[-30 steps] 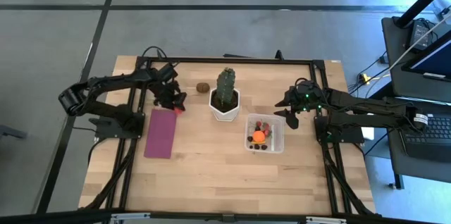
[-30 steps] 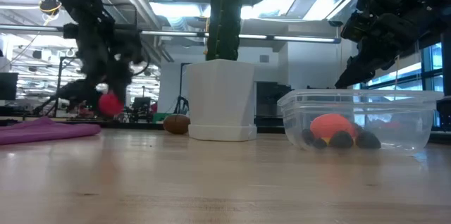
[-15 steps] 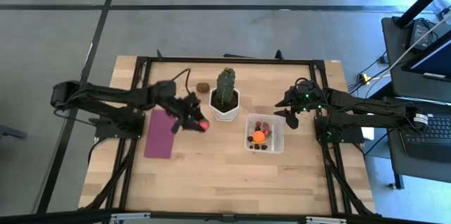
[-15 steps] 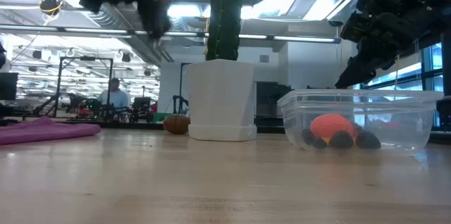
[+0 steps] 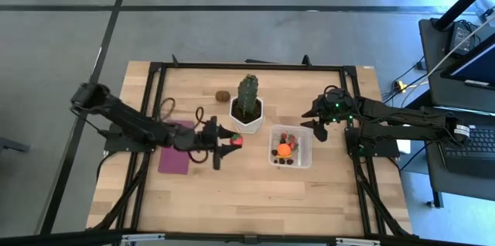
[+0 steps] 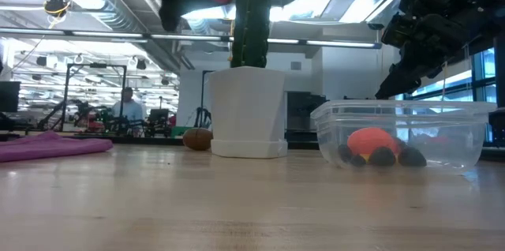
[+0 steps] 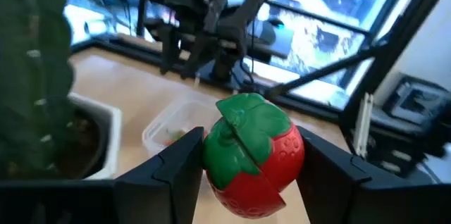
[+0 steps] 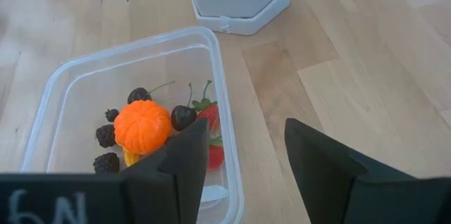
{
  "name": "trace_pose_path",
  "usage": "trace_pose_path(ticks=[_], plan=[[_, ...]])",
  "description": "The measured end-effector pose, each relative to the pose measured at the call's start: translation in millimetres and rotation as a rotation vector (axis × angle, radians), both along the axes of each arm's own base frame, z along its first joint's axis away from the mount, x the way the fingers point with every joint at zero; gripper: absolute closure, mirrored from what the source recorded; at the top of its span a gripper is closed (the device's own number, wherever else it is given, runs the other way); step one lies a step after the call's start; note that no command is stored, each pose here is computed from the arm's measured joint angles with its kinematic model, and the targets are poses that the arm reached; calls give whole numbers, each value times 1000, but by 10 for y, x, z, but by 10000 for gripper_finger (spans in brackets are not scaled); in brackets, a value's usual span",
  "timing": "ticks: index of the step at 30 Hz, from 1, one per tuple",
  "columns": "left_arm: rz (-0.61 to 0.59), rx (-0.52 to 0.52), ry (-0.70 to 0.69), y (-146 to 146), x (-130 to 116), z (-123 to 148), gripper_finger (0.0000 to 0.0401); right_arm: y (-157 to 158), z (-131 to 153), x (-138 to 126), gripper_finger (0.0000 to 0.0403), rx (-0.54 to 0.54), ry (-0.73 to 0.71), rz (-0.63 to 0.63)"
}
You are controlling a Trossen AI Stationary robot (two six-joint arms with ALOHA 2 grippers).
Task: Pick and placing Produce into tupperware
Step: Put the strawberry into the transparent bin
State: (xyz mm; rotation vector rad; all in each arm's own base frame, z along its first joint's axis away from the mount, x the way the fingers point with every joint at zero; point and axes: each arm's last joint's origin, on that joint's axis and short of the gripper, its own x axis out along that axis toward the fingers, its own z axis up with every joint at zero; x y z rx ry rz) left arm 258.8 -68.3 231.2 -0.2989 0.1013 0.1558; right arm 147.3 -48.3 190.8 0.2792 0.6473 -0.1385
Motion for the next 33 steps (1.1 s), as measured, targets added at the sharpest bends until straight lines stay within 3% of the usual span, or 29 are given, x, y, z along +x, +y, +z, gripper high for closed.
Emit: trace_pose_path(ticks=[4,9,14,18,24,33], plan=[[24,19,-42,-142,268,-93,217,0,1,1,214,14,-2,-11],[45,106,-17,-297,823,-77,213,-2,7,5,214,14,-9,-13],[70,98,43,-381,1338,52,216,-2,6,5,215,17,-9,-16],[134,143,183,-389,1668,74,218,-2,6,5,215,18,-8,-16],[224,104,318,-272,2023,28,213,-1,4,4,215,18,-6,-15],[264,43,398,-94,2280,-417,214,5,-17,-13,215,26,21,-14]])
